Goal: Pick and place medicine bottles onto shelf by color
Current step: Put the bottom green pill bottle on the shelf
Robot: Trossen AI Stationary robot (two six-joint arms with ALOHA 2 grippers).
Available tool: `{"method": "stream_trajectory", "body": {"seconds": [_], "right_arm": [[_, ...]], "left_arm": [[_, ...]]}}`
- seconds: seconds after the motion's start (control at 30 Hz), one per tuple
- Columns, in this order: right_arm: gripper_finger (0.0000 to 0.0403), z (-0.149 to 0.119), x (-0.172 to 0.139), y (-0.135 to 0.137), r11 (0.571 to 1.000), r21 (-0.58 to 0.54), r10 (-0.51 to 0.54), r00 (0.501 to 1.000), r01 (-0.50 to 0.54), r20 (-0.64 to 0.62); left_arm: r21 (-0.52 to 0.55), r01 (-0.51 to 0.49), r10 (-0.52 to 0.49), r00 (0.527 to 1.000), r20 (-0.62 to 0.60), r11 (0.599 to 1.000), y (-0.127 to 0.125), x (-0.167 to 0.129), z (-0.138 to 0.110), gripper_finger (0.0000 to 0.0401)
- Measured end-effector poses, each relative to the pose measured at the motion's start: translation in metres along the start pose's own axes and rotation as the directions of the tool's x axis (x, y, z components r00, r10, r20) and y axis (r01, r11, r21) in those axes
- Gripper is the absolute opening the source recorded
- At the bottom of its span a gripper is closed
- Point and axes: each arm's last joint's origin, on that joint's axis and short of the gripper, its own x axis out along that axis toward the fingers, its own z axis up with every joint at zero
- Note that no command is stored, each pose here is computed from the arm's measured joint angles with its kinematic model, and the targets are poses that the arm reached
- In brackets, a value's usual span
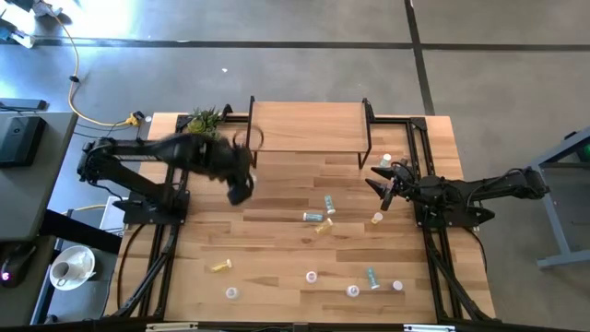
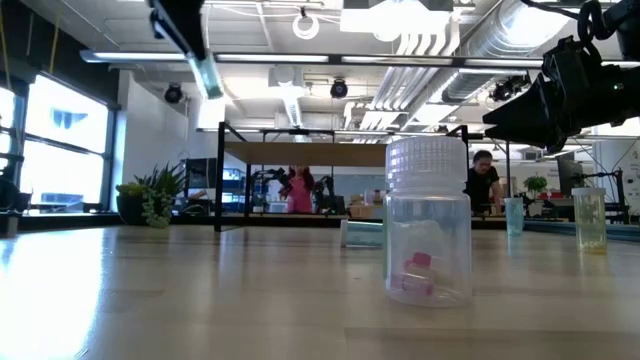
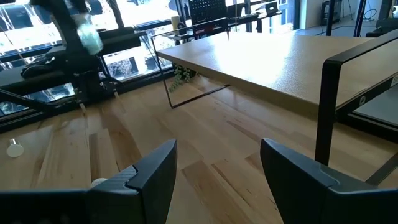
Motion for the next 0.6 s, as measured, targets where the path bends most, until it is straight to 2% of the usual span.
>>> {"method": "stream_trajectory", "body": {"seconds": [0.17, 0.37, 0.6], "right_arm": [[0.0222, 0.0, 0.0, 0.0, 1.0, 0.0, 0.0, 1.0, 0.0, 0.0], [0.0222, 0.0, 0.0, 0.0, 1.0, 0.0, 0.0, 1.0, 0.0, 0.0], [0.0222, 0.0, 0.0, 0.0, 1.0, 0.0, 0.0, 1.0, 0.0, 0.0]], "left_arm": [[-0.072, -0.074, 0.079, 0.994, 0.077, 0.995, 0.043, -0.015, 0.027, 0.011], [-0.209, -0.155, 0.181, 0.977, 0.111, 0.965, 0.097, -0.024, 0.056, 0.011], [-0.258, -0.106, 0.134, 0.987, 0.09, 0.96, 0.135, -0.011, 0.093, 0.011]]}}
